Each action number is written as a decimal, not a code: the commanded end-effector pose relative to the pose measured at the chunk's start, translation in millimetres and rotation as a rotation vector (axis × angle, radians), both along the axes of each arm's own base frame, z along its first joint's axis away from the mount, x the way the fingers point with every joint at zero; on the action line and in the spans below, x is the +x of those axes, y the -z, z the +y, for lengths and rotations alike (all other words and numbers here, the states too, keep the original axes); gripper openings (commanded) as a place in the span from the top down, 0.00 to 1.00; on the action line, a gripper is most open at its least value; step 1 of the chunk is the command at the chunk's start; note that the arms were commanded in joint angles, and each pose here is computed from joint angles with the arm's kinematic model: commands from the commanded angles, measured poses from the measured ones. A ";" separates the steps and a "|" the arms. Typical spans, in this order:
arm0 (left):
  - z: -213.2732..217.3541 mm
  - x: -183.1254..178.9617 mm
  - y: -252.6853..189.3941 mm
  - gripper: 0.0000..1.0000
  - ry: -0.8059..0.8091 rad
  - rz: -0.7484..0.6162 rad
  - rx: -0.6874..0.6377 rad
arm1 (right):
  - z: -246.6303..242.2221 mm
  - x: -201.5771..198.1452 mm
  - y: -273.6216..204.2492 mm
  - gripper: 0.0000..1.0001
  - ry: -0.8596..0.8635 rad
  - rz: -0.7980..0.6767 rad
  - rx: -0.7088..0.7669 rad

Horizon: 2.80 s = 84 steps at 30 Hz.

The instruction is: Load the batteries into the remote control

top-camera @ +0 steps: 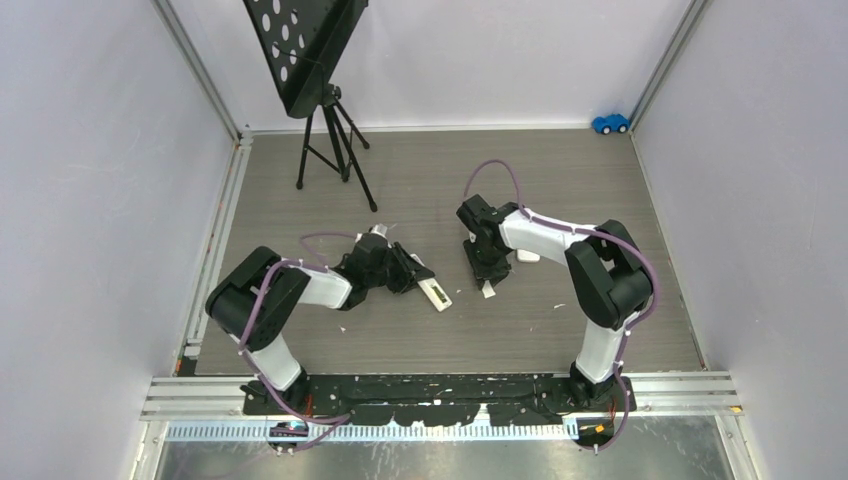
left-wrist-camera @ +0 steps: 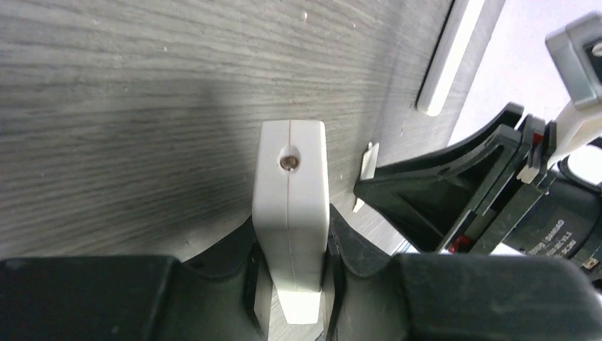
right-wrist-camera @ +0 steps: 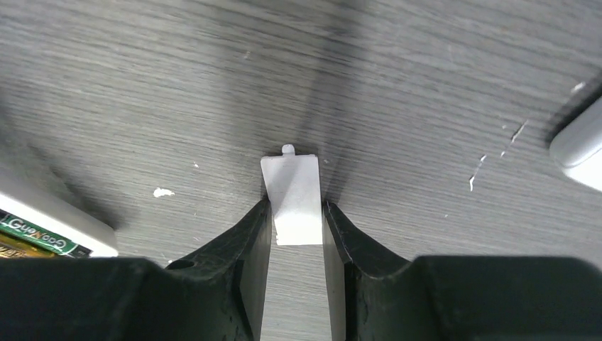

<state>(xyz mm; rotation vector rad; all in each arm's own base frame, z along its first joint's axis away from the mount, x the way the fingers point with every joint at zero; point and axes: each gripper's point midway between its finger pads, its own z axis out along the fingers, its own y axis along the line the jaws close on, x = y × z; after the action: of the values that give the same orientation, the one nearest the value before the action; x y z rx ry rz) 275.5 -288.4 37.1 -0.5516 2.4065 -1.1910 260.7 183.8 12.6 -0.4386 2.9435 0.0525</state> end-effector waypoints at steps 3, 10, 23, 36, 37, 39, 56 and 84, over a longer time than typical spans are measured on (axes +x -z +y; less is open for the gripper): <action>-3.7 28.5 -6.7 0.88 -0.153 -0.044 -0.056 | -13.3 7.5 21.9 0.64 0.216 -0.059 -0.045; 25.1 9.5 4.4 0.52 -0.258 0.019 0.118 | -9.8 -1.9 22.9 0.63 0.215 -0.028 -0.012; 56.4 -26.5 15.3 0.25 -0.251 0.141 0.301 | -13.4 -16.2 23.7 0.49 0.213 0.037 -0.034; 75.3 -37.8 -16.1 0.11 -0.127 -0.009 0.423 | -26.4 -32.4 32.9 0.48 0.223 0.063 -0.127; 74.4 -36.9 -19.8 0.11 -0.118 -0.040 0.409 | -26.2 -33.7 34.3 0.52 0.227 0.065 -0.123; 69.7 -33.4 -33.7 0.09 -0.089 -0.119 0.376 | -26.9 -34.6 36.1 0.60 0.238 0.064 -0.123; 8.0 -29.1 -109.7 0.17 0.228 -0.315 0.131 | -13.2 -15.8 7.9 0.67 0.220 -0.130 0.013; -27.8 -23.7 -94.0 0.33 0.337 -0.198 0.040 | -1.2 -37.5 -12.3 0.38 0.181 -0.113 0.015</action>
<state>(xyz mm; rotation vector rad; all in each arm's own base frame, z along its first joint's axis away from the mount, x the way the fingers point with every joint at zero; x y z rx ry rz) 241.9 -307.2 110.5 -0.0505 2.4799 -1.2028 222.9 175.5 17.5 -0.1731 2.8459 0.0152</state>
